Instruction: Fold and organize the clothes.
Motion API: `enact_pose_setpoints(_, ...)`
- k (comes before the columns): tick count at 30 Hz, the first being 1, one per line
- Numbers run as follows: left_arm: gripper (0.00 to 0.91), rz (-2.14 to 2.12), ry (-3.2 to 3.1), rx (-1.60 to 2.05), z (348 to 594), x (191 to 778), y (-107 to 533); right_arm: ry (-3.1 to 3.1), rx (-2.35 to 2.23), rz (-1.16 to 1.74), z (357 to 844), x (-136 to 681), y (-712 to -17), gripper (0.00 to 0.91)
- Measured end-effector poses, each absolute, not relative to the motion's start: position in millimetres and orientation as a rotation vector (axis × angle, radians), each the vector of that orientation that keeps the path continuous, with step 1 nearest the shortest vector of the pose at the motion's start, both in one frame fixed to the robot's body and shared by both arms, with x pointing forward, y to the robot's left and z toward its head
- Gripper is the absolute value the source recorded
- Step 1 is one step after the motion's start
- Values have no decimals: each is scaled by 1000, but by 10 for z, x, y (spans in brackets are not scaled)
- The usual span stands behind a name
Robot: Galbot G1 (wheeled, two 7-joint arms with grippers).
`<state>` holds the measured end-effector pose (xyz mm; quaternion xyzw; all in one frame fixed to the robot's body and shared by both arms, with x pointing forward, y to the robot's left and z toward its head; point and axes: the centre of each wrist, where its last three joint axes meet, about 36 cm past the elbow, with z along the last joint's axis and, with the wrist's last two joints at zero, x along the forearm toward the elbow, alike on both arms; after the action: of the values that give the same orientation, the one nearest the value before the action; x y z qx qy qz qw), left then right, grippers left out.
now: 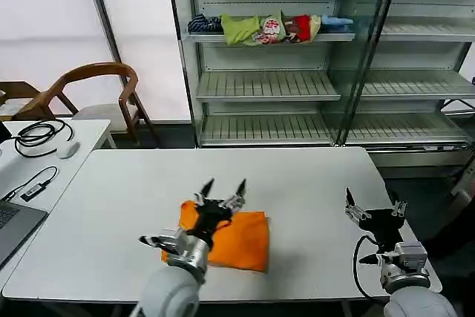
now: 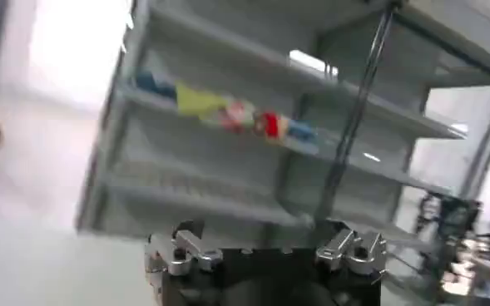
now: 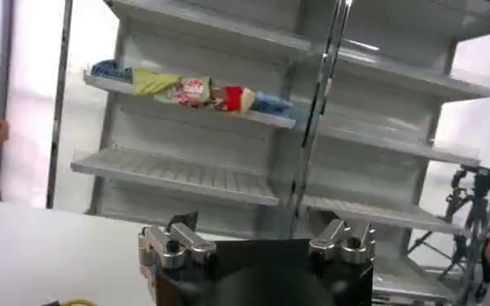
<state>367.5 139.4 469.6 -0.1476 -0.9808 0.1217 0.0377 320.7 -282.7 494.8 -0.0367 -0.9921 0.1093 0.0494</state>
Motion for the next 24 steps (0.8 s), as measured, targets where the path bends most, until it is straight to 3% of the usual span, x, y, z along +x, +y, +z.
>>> enact_pose_setpoints(12, 907, -146, -3198, -275, 4519, 3756, 2756, -3061, -71, 325, 4741, 3380, -2745, 907)
enact_pose_setpoints(24, 907, -426, -3180, -168, 4310, 3776, 3332, -3086, -36, 364, 4507, 3588, -2655, 907)
